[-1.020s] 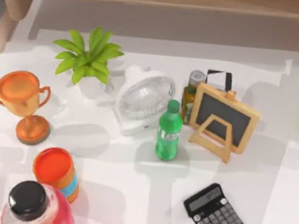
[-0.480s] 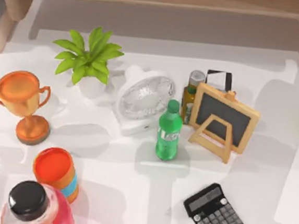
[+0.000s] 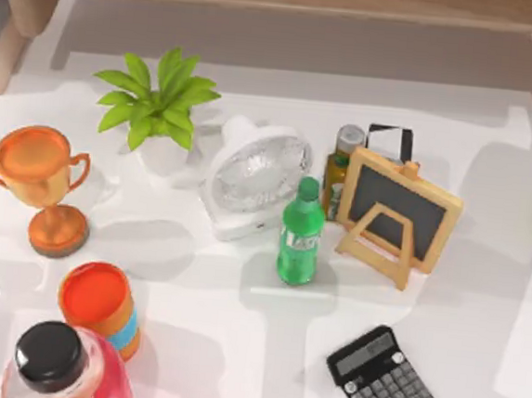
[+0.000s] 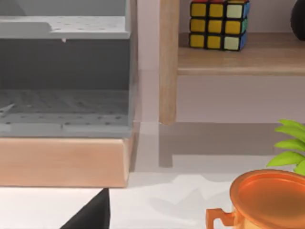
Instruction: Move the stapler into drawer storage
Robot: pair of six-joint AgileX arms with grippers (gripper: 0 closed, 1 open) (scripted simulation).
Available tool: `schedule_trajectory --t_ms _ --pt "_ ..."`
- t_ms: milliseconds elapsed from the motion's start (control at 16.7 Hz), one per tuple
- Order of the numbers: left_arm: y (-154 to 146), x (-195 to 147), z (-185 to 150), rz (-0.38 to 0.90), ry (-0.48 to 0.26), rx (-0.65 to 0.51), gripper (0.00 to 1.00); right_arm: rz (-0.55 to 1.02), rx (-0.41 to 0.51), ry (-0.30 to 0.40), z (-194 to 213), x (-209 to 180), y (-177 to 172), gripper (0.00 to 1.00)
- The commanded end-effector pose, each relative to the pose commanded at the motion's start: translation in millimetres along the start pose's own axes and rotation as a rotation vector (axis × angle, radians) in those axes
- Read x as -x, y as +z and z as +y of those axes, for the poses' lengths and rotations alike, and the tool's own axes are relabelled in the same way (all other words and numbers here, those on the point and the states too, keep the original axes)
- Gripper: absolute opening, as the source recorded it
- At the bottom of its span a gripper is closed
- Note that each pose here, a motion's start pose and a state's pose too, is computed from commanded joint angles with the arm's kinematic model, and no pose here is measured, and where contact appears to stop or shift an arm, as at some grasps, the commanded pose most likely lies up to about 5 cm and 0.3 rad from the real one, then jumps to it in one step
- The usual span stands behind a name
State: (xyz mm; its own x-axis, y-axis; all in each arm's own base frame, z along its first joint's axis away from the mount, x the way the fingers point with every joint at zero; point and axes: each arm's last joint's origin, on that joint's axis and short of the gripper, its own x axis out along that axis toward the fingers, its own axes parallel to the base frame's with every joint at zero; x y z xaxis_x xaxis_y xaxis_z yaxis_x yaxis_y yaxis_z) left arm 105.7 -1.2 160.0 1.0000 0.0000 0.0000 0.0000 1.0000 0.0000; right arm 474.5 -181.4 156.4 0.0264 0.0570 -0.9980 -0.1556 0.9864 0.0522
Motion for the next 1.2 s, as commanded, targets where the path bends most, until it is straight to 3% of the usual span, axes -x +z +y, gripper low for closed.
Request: schedule_trajectory --t_ms 360,960,1200 --pt "0.0 0.0 0.0 0.0 0.0 0.0 1.0 -0.004 0.024 0.0 1.2 -0.7 -0.2 0.0" --pt "0.0 0.0 0.0 0.0 0.0 0.0 1.0 0.026 -0.153 -0.06 3.6 -1.9 -1.0 0.0" --pt "0.0 0.0 0.0 0.0 0.0 0.0 1.0 0.029 -0.17 -0.062 3.2 -2.5 -1.2 0.0"
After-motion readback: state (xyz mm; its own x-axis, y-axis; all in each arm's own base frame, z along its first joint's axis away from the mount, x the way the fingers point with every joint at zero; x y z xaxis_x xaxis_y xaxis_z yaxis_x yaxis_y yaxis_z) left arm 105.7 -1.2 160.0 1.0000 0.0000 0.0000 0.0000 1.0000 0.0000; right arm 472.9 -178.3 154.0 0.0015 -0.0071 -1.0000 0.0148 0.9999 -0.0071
